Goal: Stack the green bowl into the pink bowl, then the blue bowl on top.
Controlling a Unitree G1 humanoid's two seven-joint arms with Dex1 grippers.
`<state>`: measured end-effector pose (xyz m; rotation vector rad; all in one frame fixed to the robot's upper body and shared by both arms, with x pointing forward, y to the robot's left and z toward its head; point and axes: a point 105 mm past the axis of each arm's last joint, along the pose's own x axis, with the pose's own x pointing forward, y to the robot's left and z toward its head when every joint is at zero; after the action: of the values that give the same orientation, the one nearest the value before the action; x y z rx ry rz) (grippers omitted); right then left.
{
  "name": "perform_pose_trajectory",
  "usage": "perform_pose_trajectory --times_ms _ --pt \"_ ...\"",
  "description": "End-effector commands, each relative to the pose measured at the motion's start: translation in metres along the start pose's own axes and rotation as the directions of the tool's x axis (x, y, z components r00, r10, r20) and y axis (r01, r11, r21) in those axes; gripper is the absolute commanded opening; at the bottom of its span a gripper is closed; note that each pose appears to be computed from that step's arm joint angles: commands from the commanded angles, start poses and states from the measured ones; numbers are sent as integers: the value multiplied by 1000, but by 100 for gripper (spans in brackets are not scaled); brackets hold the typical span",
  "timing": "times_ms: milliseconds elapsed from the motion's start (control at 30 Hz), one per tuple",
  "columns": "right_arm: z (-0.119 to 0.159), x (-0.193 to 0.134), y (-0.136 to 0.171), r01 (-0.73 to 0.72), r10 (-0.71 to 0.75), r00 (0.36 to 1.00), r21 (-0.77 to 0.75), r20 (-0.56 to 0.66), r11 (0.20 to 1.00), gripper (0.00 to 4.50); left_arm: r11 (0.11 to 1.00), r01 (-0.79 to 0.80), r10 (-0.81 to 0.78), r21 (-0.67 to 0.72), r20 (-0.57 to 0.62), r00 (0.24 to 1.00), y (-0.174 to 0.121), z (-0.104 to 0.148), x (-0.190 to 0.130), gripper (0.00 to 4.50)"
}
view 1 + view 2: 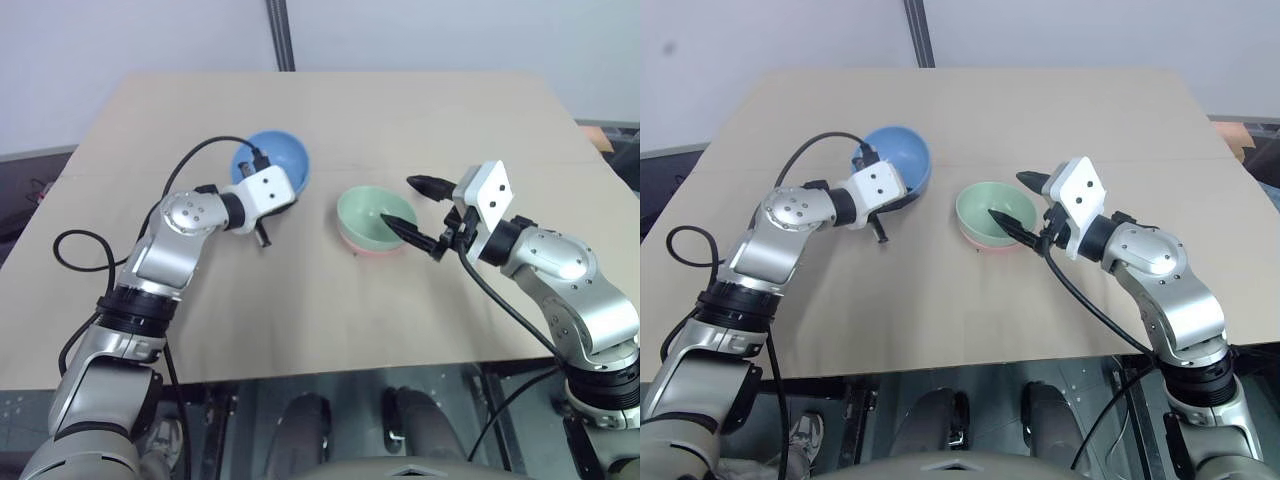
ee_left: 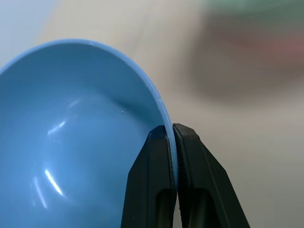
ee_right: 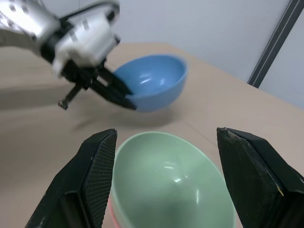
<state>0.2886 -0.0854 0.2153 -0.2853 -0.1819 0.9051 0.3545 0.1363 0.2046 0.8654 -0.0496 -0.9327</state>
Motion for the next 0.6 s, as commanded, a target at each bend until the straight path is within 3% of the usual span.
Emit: perform_pose_trajectory --times_ms 33,100,167,267,333,533,600 --pt "12 -19 -19 116 -115 993 -64 25 991 358 988 76 -101 134 186 977 -1 56 -11 6" --pt "10 -27 -28 174 -173 985 -79 12 982 358 974 129 -169 186 215 962 -8 67 -9 75" --pt "7 -35 -35 213 -215 977 -100 -7 972 358 961 159 -212 225 236 948 -13 74 -3 115" --pt "6 -43 -43 266 -270 963 -121 -16 956 358 939 219 -287 264 253 924 -22 78 8 115" --pt "6 -45 -44 276 -281 960 -125 -16 953 358 923 242 -326 300 274 905 -27 81 13 161" --pt "4 -45 -43 290 -295 955 -121 -21 949 358 932 190 -292 310 326 899 -21 86 17 432" --pt "3 -45 -42 291 -296 955 -115 -21 950 358 951 153 -237 269 313 920 -11 81 13 448"
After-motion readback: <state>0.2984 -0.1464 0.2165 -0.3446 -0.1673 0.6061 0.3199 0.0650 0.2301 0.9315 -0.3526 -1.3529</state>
